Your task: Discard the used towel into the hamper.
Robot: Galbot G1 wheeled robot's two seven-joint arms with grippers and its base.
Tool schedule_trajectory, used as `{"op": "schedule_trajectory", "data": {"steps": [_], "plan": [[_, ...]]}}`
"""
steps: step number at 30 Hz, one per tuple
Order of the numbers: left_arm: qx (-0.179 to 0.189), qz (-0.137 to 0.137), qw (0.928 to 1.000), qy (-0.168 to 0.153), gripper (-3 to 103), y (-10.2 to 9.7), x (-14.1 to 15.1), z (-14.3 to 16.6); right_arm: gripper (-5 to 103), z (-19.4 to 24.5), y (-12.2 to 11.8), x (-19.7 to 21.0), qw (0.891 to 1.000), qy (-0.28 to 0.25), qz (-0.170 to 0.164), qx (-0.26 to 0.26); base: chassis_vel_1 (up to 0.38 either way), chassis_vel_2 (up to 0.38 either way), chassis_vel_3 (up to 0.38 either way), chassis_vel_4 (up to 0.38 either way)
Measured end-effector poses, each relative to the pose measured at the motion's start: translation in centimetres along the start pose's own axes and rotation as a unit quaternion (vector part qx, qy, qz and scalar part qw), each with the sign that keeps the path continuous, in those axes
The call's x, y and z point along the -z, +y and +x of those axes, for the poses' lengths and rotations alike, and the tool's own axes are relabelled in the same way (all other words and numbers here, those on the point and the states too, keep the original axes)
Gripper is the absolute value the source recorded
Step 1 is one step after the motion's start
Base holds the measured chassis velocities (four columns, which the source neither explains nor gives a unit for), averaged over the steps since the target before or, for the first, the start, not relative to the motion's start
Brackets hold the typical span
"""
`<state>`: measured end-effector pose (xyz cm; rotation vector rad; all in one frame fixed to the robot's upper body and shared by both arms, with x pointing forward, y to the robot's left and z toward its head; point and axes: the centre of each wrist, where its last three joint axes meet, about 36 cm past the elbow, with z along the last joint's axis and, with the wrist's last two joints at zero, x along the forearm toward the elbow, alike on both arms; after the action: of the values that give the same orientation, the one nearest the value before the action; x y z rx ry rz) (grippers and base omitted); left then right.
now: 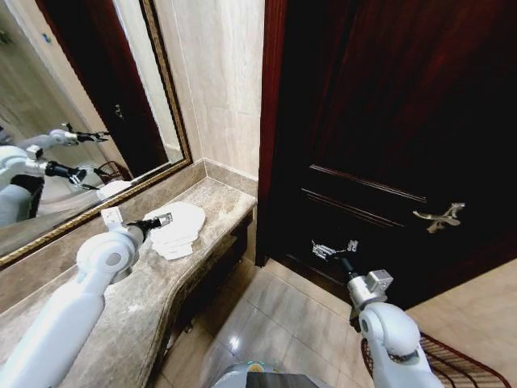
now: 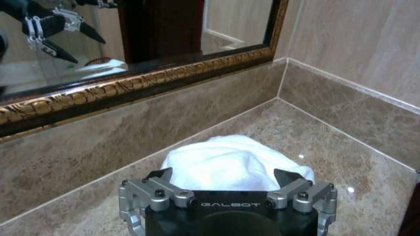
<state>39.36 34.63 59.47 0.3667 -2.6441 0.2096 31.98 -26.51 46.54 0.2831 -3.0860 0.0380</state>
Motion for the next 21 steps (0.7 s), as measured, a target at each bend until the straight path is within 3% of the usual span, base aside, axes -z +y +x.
{"op": "schedule_trajectory", "data": {"steps": [4, 11, 14, 21], "plan": [[0.001, 0.004, 1.0, -0.001, 100, -0.5, -0.2, 1.3, 100, 0.1, -0.1, -0.1, 1.0, 0.002, 0.0, -0.001, 0.0, 0.0, 0.0, 0.0], [0.038, 0.031, 0.9982, 0.034, 100, -1.4, 0.2, 1.8, 100, -0.1, 0.2, -0.3, 1.0, 0.004, -0.002, 0.003, 0.0, 0.0, 0.0, 0.0], [0.061, 0.033, 0.9964, 0.049, 100, -0.8, -0.3, 0.7, 100, -0.1, 0.4, -0.3, 1.0, 0.005, -0.001, 0.004, 0.0, 0.0, 0.0, 0.0], [0.073, 0.034, 0.9947, 0.064, 100, 0.3, -0.4, -1.6, 100, -0.2, 0.4, -0.3, 1.0, 0.005, -0.001, 0.005, 0.0, 0.0, 0.0, 0.0]]}}
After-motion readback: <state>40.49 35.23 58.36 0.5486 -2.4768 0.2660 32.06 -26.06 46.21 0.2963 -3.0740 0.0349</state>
